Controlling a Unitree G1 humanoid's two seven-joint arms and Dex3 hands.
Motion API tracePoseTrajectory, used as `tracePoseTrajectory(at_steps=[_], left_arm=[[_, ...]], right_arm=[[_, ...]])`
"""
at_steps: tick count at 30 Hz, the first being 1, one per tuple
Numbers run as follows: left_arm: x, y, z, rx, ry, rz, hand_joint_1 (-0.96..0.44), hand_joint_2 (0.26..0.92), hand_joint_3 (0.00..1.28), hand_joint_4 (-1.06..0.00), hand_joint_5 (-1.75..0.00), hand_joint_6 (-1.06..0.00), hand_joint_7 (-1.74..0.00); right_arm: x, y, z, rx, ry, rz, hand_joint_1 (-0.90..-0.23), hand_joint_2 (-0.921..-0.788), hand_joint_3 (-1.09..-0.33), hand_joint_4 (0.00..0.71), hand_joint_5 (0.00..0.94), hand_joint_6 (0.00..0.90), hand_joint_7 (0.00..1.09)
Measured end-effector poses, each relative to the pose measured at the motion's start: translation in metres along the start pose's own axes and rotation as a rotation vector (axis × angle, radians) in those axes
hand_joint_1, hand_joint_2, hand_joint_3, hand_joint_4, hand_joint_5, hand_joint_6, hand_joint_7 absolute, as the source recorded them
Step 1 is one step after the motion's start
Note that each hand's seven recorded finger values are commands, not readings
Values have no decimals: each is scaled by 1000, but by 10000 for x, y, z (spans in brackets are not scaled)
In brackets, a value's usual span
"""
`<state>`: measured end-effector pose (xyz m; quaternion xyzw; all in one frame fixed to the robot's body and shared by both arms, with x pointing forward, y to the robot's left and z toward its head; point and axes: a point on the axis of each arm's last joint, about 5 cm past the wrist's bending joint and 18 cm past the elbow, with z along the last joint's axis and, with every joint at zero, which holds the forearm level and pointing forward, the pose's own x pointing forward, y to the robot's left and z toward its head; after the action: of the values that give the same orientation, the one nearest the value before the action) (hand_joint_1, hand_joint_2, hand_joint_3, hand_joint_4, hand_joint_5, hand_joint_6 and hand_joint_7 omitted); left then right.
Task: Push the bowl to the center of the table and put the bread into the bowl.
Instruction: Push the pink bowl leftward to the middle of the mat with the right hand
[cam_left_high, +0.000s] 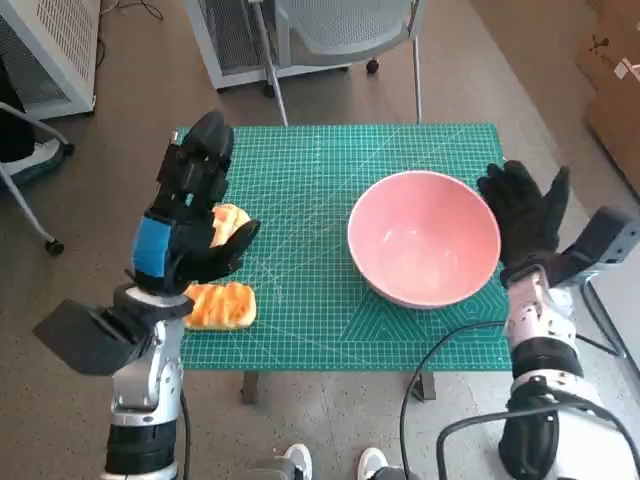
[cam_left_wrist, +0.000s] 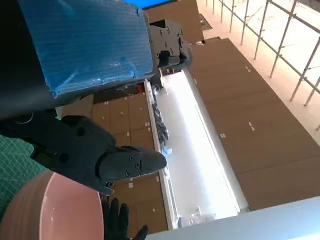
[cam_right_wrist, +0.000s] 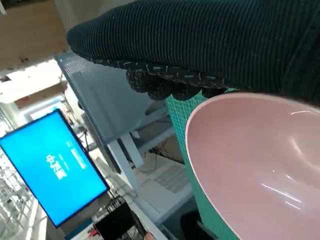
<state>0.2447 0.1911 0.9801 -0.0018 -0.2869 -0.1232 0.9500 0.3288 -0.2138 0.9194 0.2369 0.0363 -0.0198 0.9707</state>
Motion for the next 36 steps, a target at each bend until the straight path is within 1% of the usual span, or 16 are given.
tracePoseTrajectory(at_steps=[4, 8, 16, 23, 27, 32, 36], left_arm=[[-22, 17, 21, 9, 3, 5, -381, 813, 383, -58, -25, 1, -451], [-44, 29, 37, 20, 3, 13, -397, 836, 332, -64, -22, 1, -441], [-101, 42, 52, 41, 12, 24, -408, 851, 301, -68, -21, 1, -416], [-133, 44, 55, 59, 23, 39, -425, 864, 281, -72, -21, 1, -415], [-154, 41, 67, 76, 25, 44, -433, 870, 272, -73, -20, 1, -416], [-176, 41, 76, 86, 26, 57, -441, 894, 226, -77, -17, 1, -420], [-198, 47, 72, 90, 32, 72, -444, 914, 185, -81, -14, 1, -425]], right_arm=[[6, 48, -40, 6, 10, 13, -593, -921, -782, 284, 4, 432, 16], [14, 94, -67, 6, 18, 28, -591, -921, -781, 276, 1, 431, 14], [31, 205, -129, -1, 34, 67, -588, -921, -802, 267, 0, 421, 8], [58, 363, -188, 6, 49, 106, -611, -921, -821, 262, 0, 407, 2], [77, 467, -210, 7, 58, 129, -615, -921, -830, 276, 7, 404, 3], [96, 580, -231, 14, 74, 158, -602, -921, -832, 293, 14, 412, 8], [105, 660, -253, 22, 89, 179, -588, -921, -832, 283, 7, 409, 6]])
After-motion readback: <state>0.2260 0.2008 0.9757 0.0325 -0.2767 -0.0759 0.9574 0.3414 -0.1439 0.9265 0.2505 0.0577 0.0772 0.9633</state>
